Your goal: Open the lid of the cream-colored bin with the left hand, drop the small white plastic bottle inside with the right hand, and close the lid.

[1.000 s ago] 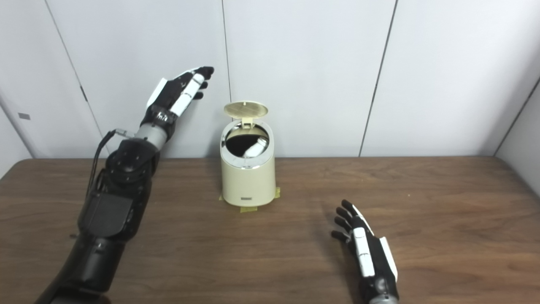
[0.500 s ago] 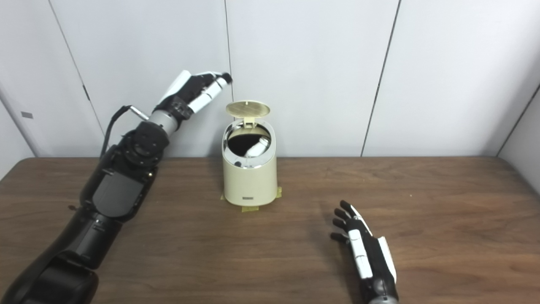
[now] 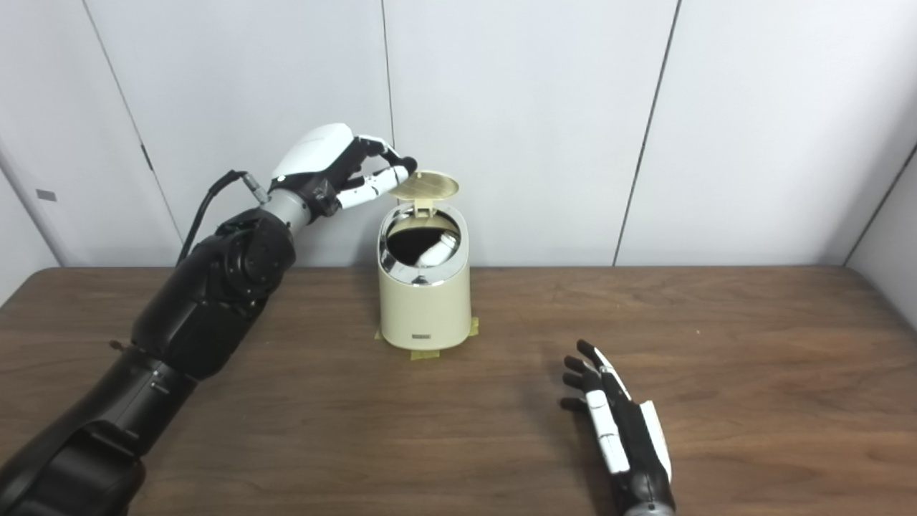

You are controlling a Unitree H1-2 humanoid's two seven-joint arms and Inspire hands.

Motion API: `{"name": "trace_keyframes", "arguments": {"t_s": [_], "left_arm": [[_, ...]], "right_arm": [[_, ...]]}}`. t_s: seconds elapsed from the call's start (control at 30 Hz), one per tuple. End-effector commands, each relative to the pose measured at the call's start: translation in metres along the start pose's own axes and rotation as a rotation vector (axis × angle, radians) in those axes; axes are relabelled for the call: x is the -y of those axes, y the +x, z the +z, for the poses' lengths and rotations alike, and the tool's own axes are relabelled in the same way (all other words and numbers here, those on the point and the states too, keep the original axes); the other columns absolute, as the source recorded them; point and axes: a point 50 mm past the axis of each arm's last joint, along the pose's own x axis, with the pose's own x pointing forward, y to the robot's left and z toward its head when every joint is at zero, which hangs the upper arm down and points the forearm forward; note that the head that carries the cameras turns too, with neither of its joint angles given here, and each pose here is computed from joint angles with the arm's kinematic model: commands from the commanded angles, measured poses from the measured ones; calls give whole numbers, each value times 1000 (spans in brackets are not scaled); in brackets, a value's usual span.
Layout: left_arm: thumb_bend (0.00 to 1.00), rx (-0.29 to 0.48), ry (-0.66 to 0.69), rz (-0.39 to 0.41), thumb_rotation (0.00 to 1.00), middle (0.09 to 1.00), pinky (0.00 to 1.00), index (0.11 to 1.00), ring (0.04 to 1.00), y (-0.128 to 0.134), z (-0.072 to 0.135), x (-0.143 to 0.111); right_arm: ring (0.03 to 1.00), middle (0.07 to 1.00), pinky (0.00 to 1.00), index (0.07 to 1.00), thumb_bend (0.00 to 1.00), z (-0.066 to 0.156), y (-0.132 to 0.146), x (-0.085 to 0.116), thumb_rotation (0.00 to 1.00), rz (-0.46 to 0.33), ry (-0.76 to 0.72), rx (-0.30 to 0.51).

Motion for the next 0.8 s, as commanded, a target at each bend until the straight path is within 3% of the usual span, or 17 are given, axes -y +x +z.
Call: {"name": "trace_keyframes", "arguments": {"t_s": [0.0, 0.33, 0.63, 0.77], "left_arm": [[524, 55, 62, 72, 1000, 836, 771, 677, 860, 10, 15, -35], [572, 111, 230, 61, 1000, 813, 734, 647, 848, 0, 17, -32], [591, 128, 240, 23, 1000, 809, 743, 654, 875, -11, 19, -25], [573, 147, 319, 0, 1000, 790, 756, 658, 852, -18, 16, -16]], "right_arm": [[826, 849, 697, 900, 437, 10, 3, -2, 1000, -1, 11, 48], [817, 843, 680, 900, 426, 10, 4, -2, 1000, -11, 1, 39], [817, 844, 685, 906, 440, 9, 4, -1, 1000, -11, -5, 36], [804, 838, 674, 900, 447, 9, 4, -1, 908, -16, -31, 24]]}}
